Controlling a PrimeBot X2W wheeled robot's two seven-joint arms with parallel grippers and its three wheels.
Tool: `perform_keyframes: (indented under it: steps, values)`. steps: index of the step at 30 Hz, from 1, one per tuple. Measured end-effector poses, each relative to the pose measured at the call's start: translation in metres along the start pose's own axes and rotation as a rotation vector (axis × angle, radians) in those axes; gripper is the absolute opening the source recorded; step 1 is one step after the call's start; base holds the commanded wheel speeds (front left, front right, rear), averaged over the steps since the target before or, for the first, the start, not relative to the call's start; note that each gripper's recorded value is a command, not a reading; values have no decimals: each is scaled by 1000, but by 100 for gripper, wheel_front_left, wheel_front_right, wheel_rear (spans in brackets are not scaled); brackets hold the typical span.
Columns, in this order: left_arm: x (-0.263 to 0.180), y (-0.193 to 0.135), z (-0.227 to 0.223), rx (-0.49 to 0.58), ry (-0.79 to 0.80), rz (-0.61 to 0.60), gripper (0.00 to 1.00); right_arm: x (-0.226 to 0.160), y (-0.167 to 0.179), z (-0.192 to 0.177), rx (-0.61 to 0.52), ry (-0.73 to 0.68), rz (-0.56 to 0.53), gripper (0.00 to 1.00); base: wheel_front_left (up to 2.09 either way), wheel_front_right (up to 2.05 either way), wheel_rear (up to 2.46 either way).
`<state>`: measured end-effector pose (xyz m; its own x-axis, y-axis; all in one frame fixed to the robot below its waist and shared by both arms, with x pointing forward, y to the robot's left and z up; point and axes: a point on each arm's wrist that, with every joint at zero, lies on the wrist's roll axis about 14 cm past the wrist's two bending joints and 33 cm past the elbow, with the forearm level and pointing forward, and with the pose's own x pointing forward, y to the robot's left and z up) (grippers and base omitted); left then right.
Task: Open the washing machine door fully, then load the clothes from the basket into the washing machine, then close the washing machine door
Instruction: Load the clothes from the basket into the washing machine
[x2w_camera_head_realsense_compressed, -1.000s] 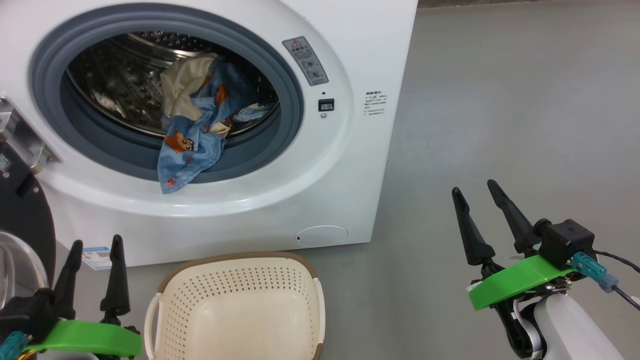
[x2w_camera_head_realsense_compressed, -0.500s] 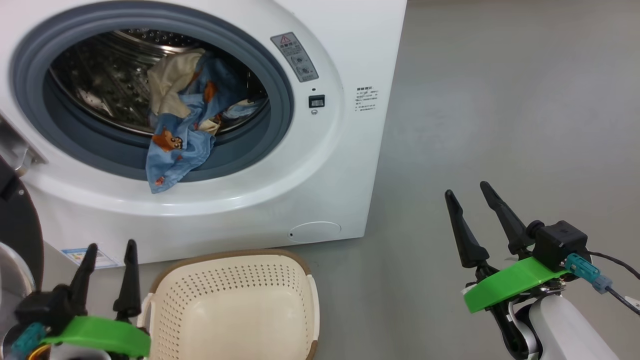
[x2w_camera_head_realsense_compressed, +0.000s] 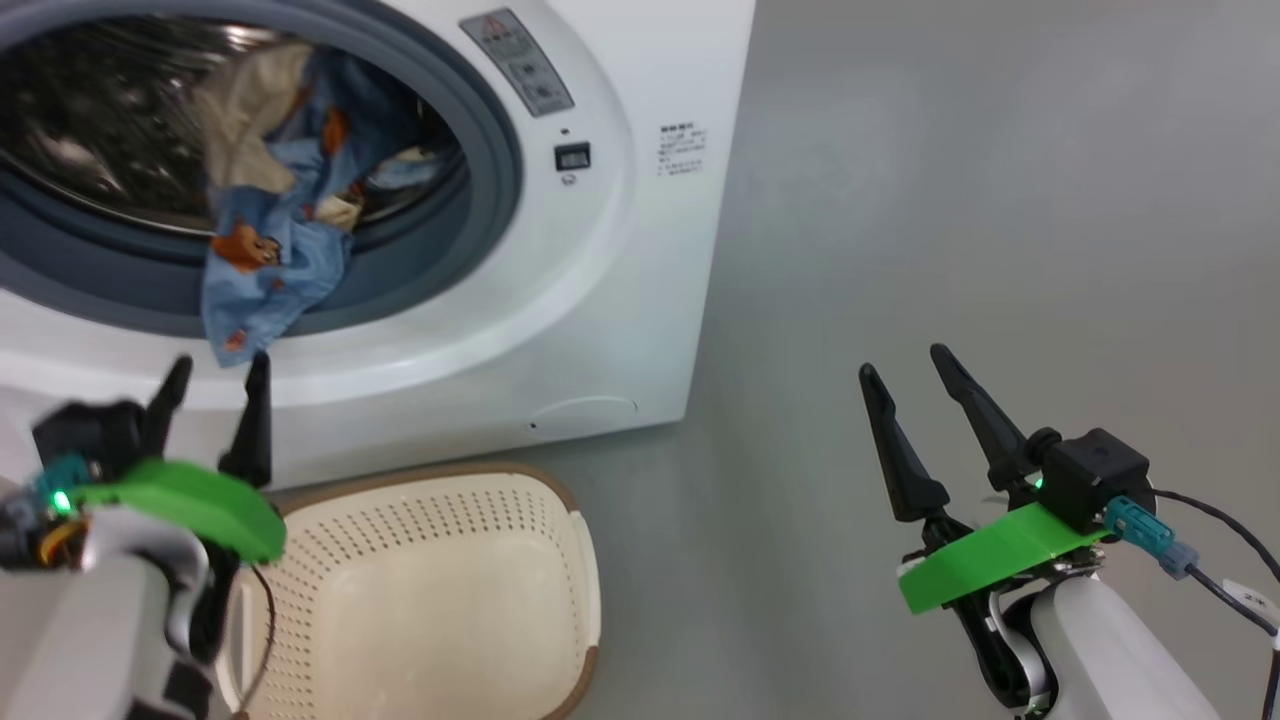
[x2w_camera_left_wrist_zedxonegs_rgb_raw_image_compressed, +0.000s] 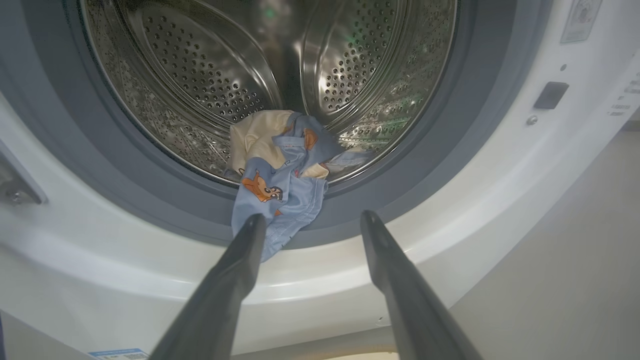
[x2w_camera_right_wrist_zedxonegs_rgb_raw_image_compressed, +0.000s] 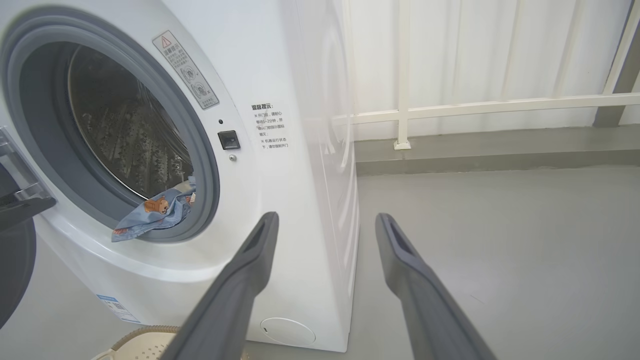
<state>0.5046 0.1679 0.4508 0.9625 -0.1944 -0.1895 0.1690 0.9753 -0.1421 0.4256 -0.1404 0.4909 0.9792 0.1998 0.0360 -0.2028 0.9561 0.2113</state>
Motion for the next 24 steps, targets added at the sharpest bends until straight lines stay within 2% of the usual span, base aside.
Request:
perform_keyframes:
  steps: [5,13,24]
  values:
    - [39,5,5,39,36,-5,100,6,-6,-10,-12,20,-18,100,0,0,0]
    - [91,34,-13,123,200,54,100,20,-18,-25,-17,44,-50,100,0,0,0]
    - [137,35,-35,194,340,65,100,16,-42,-41,-29,87,-114,100,0,0,0]
